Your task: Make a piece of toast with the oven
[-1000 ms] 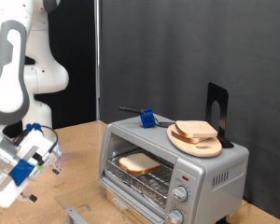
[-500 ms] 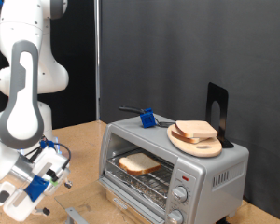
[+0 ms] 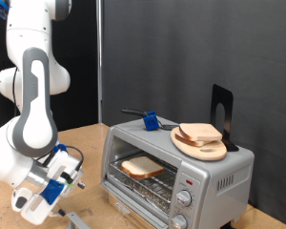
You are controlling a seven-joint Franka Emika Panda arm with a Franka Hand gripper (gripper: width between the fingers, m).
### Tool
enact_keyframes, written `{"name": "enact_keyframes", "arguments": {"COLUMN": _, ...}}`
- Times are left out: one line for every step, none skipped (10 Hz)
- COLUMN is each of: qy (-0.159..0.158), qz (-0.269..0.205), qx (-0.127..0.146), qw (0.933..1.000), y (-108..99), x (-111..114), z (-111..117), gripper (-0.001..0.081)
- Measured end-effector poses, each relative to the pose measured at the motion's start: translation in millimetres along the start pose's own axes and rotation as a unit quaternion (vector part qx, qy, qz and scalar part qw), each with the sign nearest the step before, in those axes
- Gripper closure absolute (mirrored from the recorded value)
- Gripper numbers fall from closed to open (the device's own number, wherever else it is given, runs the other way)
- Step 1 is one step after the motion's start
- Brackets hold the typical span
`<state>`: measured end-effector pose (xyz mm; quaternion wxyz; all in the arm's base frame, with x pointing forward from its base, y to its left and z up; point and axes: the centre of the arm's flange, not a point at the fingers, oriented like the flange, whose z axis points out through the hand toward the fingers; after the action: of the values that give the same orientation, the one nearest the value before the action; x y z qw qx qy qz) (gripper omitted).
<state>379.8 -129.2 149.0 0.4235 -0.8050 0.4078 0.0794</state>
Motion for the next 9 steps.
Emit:
{"name": "enact_keyframes", "arguments": {"qy": -0.014, "qz": 0.001, "qx": 0.014, "qw": 0.9998, "y": -6.9, "x": -5.2, "z": -0.9, "gripper": -0.0002}}
{"name": "enact_keyframes", "arguments": {"qy": -0.024, "qz": 0.005, "qx": 0.028, "qw": 0.9993, "y": -14.6, "x": -10.0, "z": -5.0, "gripper": -0.0002}}
{"name": "enact_keyframes", "arguments": {"qy": -0.031, "qz": 0.013, "qx": 0.04, "qw": 0.9986, "y": -20.5, "x": -13.9, "z": -13.2, "gripper": -0.0002}}
{"name": "enact_keyframes", "arguments": {"qy": -0.043, "qz": 0.019, "qx": 0.058, "qw": 0.9972, "y": -27.0, "x": -18.7, "z": -21.7, "gripper": -0.0002}}
{"name": "enact_keyframes", "arguments": {"qy": -0.057, "qz": 0.021, "qx": 0.076, "qw": 0.9952, "y": -35.2, "x": -24.2, "z": -29.1, "gripper": -0.0002}}
{"name": "enact_keyframes", "arguments": {"qy": -0.066, "qz": 0.02, "qx": 0.089, "qw": 0.9937, "y": -45.5, "x": -29.9, "z": -34.5, "gripper": -0.0002}}
{"name": "enact_keyframes", "arguments": {"qy": -0.07, "qz": 0.016, "qx": 0.096, "qw": 0.9928, "y": -56.1, "x": -35.9, "z": -38.8, "gripper": -0.0002}}
{"name": "enact_keyframes", "arguments": {"qy": -0.073, "qz": 0.012, "qx": 0.102, "qw": 0.992, "y": -65.4, "x": -43.1, "z": -40.8, "gripper": -0.0002}}
{"name": "enact_keyframes", "arguments": {"qy": -0.079, "qz": 0.006, "qx": 0.107, "qw": 0.991, "y": -74.4, "x": -51.4, "z": -41.3, "gripper": -0.0002}}
